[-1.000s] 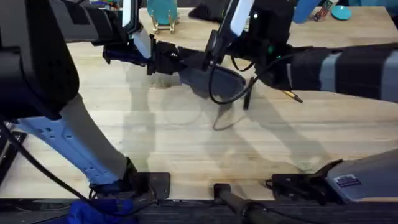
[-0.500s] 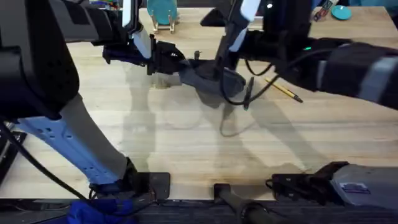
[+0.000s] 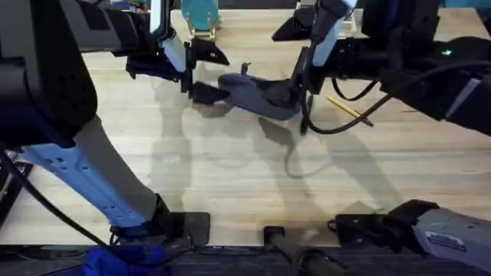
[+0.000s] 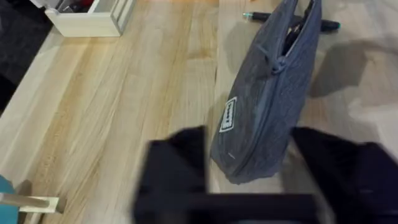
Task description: Unzip the bag, pick up the pens from the table one at a time and place them inside, then zip the bag closed.
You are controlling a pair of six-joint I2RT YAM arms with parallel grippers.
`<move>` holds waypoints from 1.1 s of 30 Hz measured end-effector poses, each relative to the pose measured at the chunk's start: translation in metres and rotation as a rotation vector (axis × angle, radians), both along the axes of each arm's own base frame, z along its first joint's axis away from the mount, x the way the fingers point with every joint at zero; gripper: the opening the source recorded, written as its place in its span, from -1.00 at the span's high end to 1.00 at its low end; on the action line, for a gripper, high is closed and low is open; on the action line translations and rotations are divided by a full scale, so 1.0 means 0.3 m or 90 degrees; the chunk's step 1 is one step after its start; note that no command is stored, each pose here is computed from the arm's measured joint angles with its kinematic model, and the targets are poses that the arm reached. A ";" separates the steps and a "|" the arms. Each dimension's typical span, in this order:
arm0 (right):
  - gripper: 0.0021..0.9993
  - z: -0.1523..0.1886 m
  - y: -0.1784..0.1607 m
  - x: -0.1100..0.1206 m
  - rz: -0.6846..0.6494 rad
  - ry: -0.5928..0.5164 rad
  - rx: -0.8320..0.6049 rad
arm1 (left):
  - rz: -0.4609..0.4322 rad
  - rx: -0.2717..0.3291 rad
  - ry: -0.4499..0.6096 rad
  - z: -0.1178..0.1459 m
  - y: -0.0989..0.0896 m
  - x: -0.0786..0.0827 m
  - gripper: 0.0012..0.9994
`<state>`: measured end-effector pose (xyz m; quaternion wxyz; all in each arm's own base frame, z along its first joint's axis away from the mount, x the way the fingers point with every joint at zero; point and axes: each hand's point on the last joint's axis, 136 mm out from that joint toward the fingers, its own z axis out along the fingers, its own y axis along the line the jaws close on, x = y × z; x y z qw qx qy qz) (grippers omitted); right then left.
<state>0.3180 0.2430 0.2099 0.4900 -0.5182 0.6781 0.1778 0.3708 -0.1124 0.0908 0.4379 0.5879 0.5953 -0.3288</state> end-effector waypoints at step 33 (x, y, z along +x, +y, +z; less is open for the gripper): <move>-0.99 0.179 -0.067 0.039 -0.110 0.074 0.114 | 0.001 -0.034 0.112 0.198 -0.008 -0.010 -0.99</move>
